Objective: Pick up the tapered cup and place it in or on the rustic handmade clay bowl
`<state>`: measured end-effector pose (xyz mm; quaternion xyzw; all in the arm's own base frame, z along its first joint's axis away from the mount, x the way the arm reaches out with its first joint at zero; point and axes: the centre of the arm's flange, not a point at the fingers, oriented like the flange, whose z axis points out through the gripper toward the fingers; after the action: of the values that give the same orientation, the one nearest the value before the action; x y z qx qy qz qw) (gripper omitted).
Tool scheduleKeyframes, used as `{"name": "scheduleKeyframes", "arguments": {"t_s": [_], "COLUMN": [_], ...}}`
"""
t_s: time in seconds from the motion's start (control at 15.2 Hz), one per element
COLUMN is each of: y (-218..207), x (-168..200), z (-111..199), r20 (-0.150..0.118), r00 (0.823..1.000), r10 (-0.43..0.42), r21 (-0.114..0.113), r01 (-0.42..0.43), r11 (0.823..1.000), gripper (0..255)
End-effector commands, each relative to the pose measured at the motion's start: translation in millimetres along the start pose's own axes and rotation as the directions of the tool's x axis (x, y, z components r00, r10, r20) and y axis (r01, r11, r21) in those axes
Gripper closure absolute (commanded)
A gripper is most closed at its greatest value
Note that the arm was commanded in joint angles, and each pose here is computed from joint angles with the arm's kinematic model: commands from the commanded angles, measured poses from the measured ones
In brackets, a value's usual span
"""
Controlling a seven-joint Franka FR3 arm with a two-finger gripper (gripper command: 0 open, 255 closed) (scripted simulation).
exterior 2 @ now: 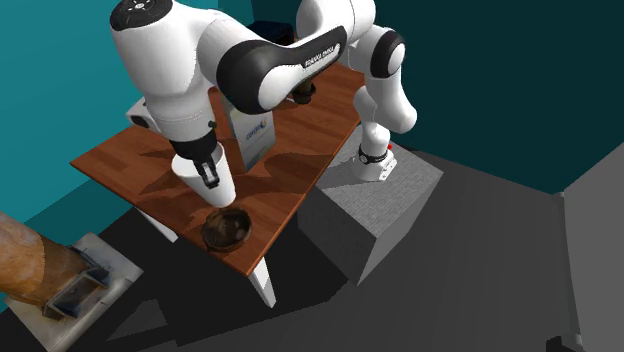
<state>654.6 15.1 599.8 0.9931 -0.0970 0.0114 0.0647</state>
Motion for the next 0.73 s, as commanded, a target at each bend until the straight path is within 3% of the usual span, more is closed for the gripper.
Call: {"name": "scheduleKeyframes", "arguments": {"t_s": [0.0,0.66], "y": [-10,-16], "x": [18,17], "z": [-3,50], "r20": [0.0,0.0], "r00": [1.0,1.0], "r10": [0.001,0.001], "r21": [0.0,0.0], "r01": [-0.001,-0.001], "r11": [1.0,1.0], "gripper": [255,255]}}
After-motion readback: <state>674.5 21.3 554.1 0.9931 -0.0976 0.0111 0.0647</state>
